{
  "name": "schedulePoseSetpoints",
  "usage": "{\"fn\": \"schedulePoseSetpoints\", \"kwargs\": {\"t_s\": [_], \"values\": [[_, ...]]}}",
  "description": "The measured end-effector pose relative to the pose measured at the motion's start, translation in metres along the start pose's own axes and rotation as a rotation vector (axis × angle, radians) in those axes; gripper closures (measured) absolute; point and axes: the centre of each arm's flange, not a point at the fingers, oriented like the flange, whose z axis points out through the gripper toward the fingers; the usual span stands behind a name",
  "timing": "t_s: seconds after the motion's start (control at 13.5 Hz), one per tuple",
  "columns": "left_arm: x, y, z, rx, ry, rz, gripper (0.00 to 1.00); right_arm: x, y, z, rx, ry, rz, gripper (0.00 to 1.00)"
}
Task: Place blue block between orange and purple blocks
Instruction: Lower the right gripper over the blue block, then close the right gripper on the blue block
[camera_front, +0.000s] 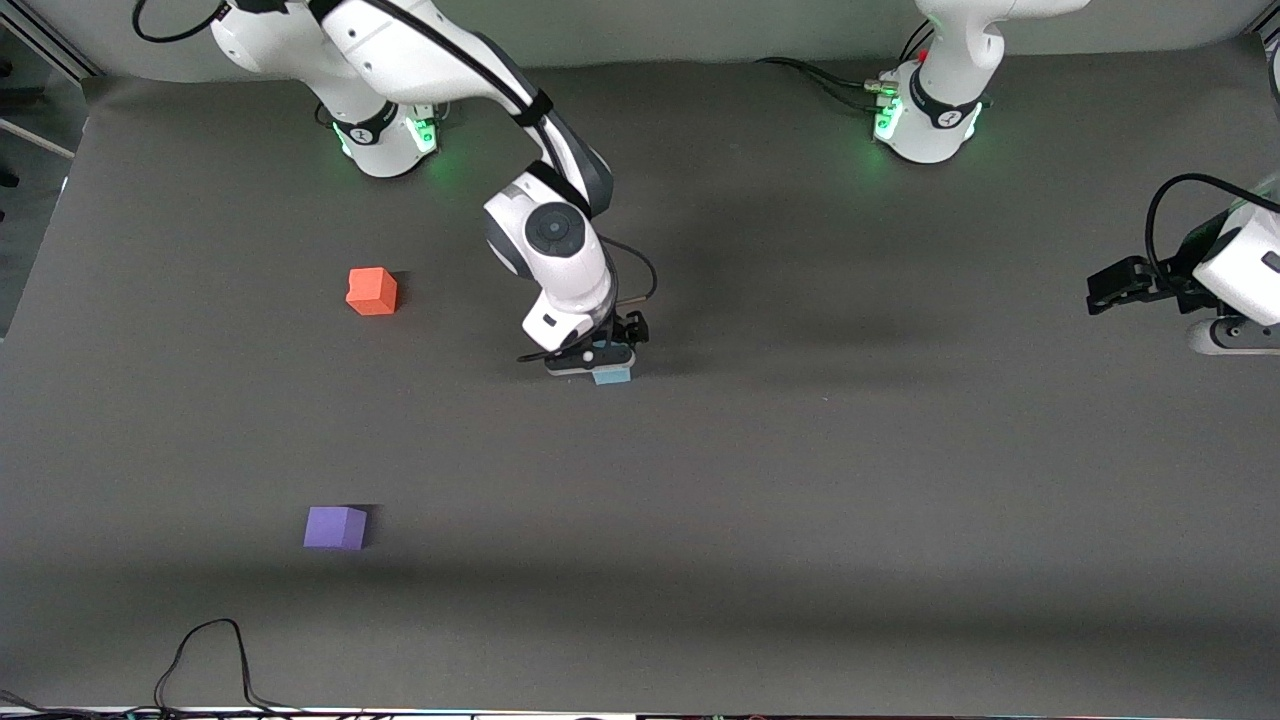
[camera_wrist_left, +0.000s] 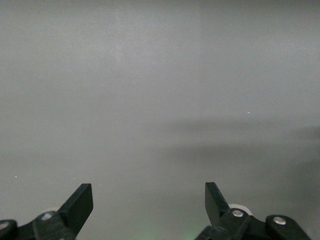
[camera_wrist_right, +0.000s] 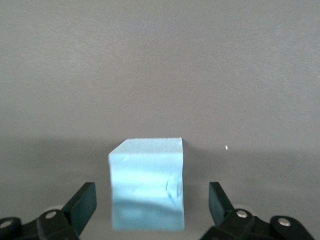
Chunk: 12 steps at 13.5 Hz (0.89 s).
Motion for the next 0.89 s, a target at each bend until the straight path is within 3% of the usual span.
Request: {"fn": "schedulePoseSetpoints", "kwargs": {"t_s": [0.52, 0.67, 0.81, 0.89], "values": [[0.000, 0.005, -0.004, 0.001, 0.004, 0.010, 0.00, 0.001, 0.002, 0.021, 0.001, 0.008, 0.027, 0.00], [0.000, 0.006, -0.004, 0.001, 0.004, 0.011, 0.00, 0.002, 0.002, 0.020, 0.003, 0.010, 0.061, 0.17], [0.000, 0.006, -0.005, 0.001, 0.007, 0.012, 0.00, 0.002, 0.002, 0.020, 0.003, 0.010, 0.103, 0.23], [0.000, 0.007, -0.006, 0.001, 0.008, 0.012, 0.00, 0.003, 0.001, 0.020, 0.003, 0.010, 0.115, 0.33]]}}
